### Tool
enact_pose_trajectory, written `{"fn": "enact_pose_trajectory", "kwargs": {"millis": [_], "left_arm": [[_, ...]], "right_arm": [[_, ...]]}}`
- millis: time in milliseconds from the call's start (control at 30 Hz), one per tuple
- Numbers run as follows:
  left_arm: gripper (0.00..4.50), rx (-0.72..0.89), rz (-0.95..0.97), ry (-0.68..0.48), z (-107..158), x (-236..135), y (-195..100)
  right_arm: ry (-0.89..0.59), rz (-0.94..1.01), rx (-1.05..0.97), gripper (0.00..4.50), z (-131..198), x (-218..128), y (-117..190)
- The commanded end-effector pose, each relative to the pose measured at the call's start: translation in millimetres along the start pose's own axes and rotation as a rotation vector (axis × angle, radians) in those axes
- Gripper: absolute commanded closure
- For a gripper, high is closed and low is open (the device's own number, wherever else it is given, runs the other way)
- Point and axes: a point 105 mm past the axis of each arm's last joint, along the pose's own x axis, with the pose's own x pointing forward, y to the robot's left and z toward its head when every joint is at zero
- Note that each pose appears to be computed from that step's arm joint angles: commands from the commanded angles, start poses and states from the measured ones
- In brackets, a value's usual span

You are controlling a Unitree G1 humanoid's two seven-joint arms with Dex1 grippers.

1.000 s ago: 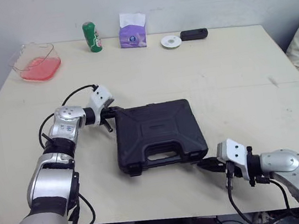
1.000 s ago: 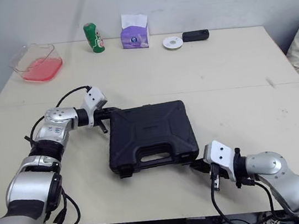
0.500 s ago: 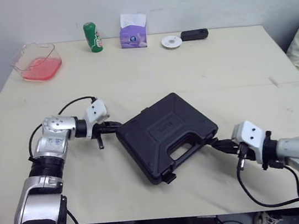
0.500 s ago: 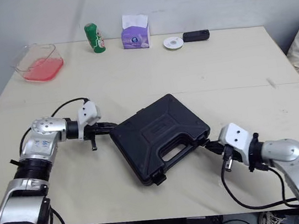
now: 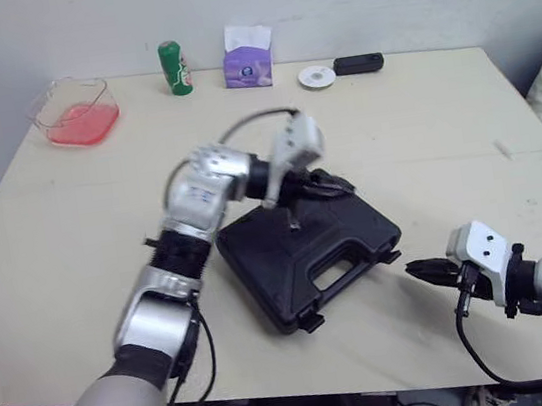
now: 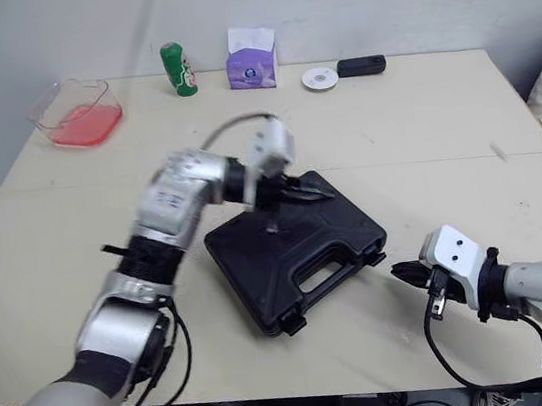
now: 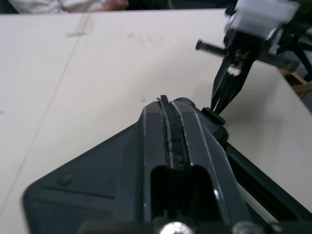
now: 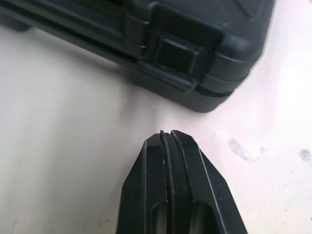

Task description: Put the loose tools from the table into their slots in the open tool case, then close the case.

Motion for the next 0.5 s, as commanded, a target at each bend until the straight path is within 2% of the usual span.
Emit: {"fn": "enact_pose_trajectory", "kwargs": {"millis": [33, 200, 500], "left_arm": [[4.47, 0.074, -0.007, 0.084, -5.0, 14.2, 4.1], [4.47, 0.193, -0.101, 0.343, -56.6, 24.3, -7.2], [4.47, 0.246, -0.149, 0.397, -82.1, 27.0, -19.1]], "right_arm": [[-0.051, -0.021, -0.027, 4.5, 16.9, -2.0, 1.2], [-0.081, -0.017, -0.017, 4.5, 24.7, 6.5, 11.4], [-0.187, -0.05, 0.015, 4.5, 45.6, 24.2, 13.9]]}}
